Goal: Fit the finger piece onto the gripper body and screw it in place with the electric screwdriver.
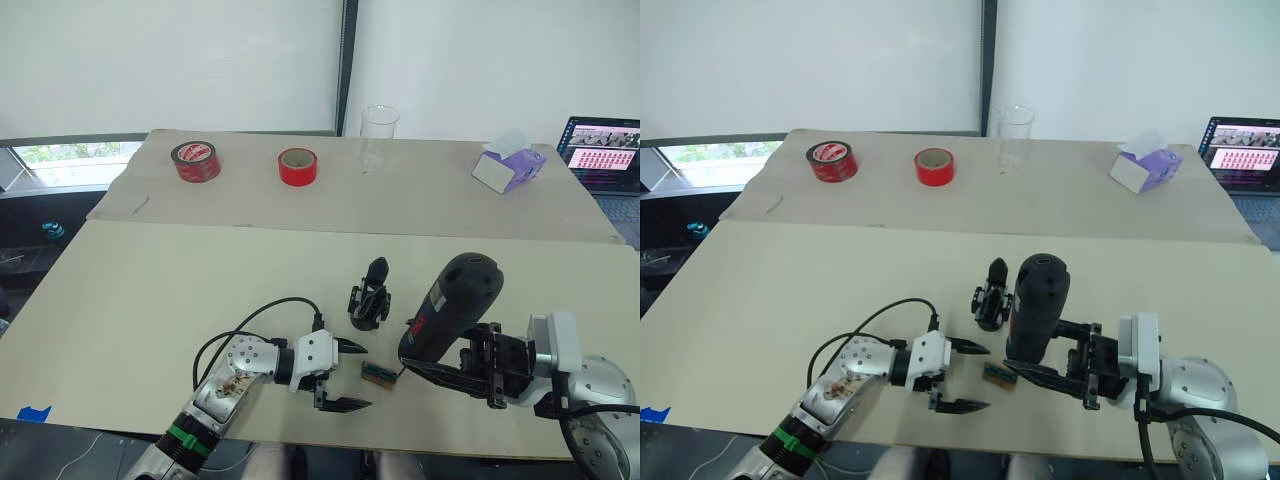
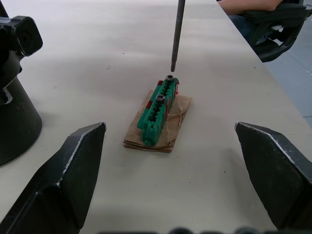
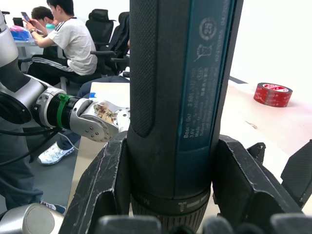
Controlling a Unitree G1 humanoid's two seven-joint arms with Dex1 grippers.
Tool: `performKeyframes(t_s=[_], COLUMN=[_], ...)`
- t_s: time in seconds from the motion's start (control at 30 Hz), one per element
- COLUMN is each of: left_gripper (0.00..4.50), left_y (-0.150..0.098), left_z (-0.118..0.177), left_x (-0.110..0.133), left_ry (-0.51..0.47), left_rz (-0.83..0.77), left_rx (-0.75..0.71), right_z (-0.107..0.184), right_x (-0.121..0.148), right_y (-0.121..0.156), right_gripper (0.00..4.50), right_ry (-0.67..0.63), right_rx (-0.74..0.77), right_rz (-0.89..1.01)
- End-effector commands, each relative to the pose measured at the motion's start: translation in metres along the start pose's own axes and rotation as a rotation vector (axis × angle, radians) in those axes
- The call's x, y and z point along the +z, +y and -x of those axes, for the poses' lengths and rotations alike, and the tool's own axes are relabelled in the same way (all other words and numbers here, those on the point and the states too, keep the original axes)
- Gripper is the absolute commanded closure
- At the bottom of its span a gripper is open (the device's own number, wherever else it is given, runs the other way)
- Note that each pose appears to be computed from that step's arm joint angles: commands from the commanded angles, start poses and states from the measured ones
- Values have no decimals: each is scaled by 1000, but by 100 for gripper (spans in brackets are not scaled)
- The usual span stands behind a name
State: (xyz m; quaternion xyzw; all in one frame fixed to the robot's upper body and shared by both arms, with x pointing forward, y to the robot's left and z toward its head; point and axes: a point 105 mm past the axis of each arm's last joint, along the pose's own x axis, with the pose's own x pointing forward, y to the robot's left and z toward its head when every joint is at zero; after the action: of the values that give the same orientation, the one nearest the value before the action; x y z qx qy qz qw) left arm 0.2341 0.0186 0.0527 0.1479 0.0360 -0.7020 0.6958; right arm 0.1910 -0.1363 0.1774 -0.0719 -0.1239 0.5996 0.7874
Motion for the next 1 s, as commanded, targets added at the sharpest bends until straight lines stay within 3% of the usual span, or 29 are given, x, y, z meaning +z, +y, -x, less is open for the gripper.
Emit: performKeyframes(t_s=[0.03,1.0], left_gripper=[0,0], left_y=[-7,-9], left_z=[-6,-5], left_x=[-11,-14], left_ry=[29,35], left_rz=[35,44], left_rx=[-23,-16], right_z=[-2,-7], right_x=[15,13], right_y=[0,-1], right_gripper=[259,259], right_ry=[-47,-41], right_rx=[16,17], right_rz=[74,78])
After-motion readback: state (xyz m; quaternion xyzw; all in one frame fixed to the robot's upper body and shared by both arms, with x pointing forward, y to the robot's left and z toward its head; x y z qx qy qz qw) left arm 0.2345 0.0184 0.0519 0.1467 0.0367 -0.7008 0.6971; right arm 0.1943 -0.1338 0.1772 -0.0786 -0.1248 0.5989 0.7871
